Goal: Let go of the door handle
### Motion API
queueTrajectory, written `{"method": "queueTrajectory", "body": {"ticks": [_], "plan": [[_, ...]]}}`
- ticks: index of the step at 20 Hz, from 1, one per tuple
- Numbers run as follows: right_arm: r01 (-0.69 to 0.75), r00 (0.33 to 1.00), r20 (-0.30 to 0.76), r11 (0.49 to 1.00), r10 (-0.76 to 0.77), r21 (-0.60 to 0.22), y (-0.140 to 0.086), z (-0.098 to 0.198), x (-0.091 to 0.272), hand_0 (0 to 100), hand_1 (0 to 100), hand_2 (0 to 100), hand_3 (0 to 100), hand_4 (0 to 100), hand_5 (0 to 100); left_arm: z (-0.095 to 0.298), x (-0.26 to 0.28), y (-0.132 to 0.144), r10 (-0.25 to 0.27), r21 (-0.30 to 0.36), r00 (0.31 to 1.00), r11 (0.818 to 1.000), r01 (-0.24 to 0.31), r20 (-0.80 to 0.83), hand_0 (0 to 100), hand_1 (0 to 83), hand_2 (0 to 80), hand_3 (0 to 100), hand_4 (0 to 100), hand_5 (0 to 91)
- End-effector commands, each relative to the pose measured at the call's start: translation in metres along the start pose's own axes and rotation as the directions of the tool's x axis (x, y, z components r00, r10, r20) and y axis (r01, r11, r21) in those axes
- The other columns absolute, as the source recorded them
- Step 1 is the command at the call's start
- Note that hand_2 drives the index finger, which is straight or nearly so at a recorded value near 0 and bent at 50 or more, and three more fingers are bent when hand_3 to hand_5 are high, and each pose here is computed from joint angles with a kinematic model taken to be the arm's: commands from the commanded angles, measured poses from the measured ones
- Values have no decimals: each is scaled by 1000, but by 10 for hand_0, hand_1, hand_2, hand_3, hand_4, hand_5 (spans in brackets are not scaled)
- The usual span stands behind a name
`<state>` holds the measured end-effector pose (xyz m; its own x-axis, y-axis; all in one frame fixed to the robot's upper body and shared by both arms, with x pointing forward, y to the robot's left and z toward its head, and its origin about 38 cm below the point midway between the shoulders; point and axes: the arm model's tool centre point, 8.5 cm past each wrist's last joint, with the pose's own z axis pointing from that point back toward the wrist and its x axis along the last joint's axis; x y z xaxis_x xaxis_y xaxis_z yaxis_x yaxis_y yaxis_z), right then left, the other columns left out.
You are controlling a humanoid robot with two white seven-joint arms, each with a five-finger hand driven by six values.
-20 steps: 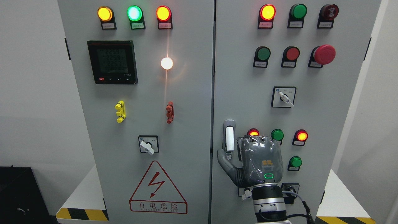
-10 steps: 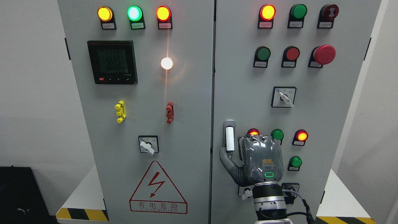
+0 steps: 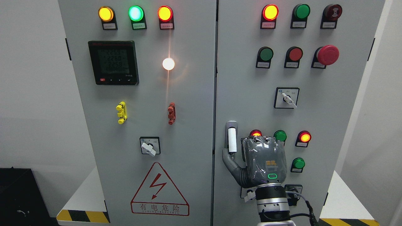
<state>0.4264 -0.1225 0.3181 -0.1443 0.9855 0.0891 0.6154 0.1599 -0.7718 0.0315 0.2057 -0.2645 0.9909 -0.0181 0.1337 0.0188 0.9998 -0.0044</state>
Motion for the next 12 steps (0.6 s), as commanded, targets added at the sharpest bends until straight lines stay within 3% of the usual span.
{"method": "queueTrajectory", "body": {"ticks": [1, 12], "plan": [[-1, 1000, -3, 1000, 1, 2, 1, 0, -1, 482, 330, 960, 1000, 1000, 1000, 1, -11, 0, 1, 0, 1000, 1000, -1, -16, 120, 556, 0, 0, 0, 0], [-1, 1000, -6, 1000, 1, -5, 0, 1, -1, 537, 325, 961, 1000, 1000, 1000, 1, -11, 0, 2, 0, 1000, 1000, -2, -16, 120, 556, 0, 0, 0, 0]]}}
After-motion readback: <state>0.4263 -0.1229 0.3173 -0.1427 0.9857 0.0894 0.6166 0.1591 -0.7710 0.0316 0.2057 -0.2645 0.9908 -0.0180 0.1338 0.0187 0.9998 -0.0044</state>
